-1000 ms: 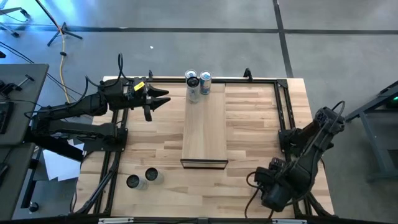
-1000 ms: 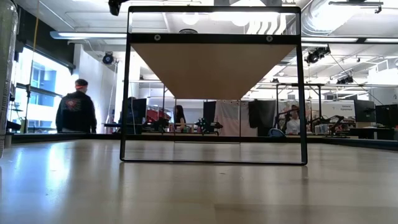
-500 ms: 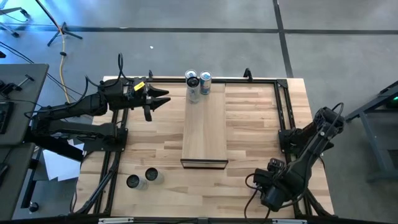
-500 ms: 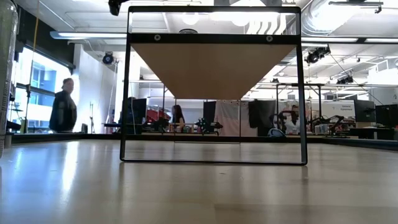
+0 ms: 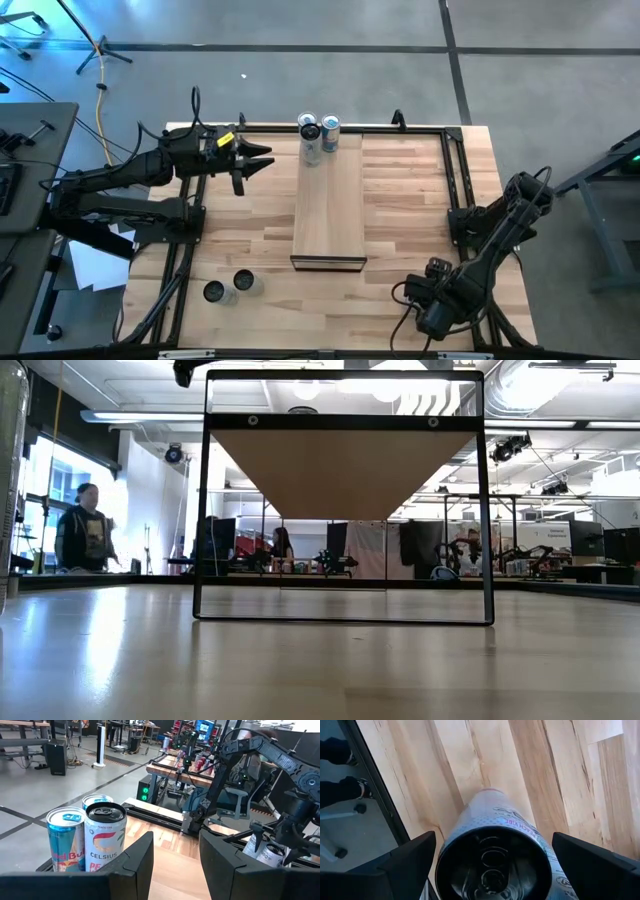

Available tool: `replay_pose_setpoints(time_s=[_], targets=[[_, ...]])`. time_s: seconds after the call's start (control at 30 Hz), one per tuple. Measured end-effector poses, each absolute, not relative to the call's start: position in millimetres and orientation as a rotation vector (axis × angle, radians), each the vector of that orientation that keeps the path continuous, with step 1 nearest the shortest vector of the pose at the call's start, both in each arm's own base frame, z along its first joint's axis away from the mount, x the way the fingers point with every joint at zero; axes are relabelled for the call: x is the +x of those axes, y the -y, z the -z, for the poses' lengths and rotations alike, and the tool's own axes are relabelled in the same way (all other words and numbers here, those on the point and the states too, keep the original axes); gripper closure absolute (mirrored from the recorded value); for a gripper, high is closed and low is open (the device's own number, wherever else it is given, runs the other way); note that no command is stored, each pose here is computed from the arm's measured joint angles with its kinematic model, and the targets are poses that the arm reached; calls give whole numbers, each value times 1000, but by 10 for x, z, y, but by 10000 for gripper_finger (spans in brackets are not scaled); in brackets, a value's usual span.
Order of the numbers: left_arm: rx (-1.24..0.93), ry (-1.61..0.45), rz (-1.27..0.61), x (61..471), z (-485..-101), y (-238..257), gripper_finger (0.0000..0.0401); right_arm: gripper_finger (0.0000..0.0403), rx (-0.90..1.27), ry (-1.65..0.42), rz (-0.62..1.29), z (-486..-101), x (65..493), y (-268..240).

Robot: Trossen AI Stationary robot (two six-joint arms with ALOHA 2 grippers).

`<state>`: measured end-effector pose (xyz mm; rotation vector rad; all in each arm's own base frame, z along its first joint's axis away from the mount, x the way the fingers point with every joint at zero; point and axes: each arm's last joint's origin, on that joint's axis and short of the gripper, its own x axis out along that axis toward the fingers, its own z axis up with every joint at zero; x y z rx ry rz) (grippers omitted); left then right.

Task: Place canned beverage on shelf
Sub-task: Put the white pink soda can aligned with the other white pink soda can

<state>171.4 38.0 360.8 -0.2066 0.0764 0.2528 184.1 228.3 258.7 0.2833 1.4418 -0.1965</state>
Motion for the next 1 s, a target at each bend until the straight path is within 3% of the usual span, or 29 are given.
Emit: replay_pose_setpoints(time_s=[0.37, 0.5, 0.7, 1.0], targets=[[-207, -77, -253, 1714, -3607, -380, 270, 22, 275, -1442, 189, -2585, 1842, -2284], [-207, -77, -253, 1714, -3607, -380, 270, 57, 282, -1442, 185, -2586, 1849, -2286], [-207, -77, -253, 1714, -3608, -381, 270, 154, 307, -1447, 160, -2591, 1861, -2307], [-150, -84, -251, 1714, -3607, -380, 270, 161, 329, -1414, 97, -2781, 1962, -2317]])
